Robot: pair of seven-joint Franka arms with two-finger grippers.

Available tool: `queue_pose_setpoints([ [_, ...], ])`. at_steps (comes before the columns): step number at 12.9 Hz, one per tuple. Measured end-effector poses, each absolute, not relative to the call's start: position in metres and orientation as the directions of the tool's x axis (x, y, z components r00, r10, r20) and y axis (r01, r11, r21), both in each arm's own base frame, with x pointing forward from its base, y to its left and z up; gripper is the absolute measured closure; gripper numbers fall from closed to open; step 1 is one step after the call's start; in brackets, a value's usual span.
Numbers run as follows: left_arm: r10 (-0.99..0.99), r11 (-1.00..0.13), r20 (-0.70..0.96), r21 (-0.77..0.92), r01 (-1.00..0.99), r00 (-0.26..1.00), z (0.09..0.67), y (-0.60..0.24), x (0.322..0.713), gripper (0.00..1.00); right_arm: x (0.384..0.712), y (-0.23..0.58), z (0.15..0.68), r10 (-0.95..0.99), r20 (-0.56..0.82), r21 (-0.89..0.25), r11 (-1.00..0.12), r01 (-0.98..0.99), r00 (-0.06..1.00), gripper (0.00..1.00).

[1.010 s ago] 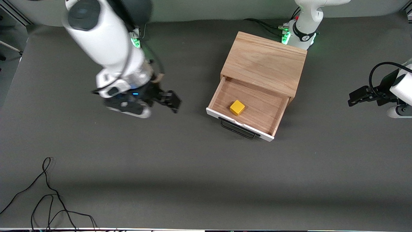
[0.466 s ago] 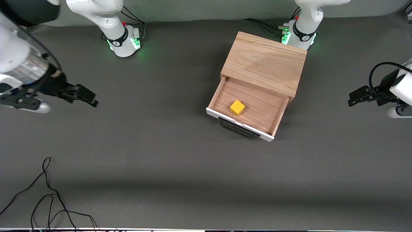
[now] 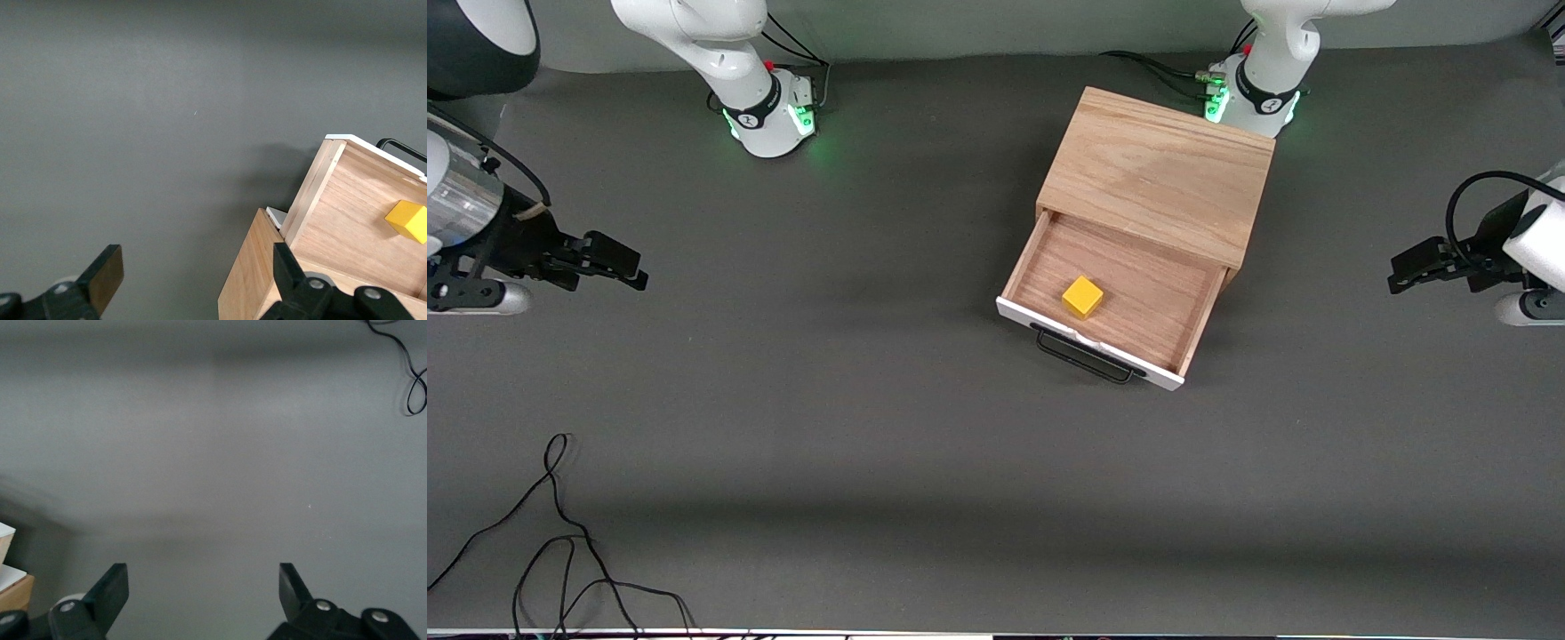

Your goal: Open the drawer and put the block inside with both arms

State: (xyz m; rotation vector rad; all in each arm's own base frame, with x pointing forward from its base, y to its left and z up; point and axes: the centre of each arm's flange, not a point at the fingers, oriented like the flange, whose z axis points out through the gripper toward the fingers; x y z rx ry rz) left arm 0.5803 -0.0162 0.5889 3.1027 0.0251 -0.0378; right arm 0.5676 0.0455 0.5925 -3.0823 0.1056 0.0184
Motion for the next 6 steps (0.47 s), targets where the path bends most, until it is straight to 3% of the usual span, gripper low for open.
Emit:
queue_pose_setpoints([
  [6,0.016,-0.999,-0.025,0.038,0.017,1.0,0.589,-0.016,0.58,0.0,0.57,0.033,0.591,-0.081,-0.008,-0.02,-0.997,-0.081,0.997,0.0],
])
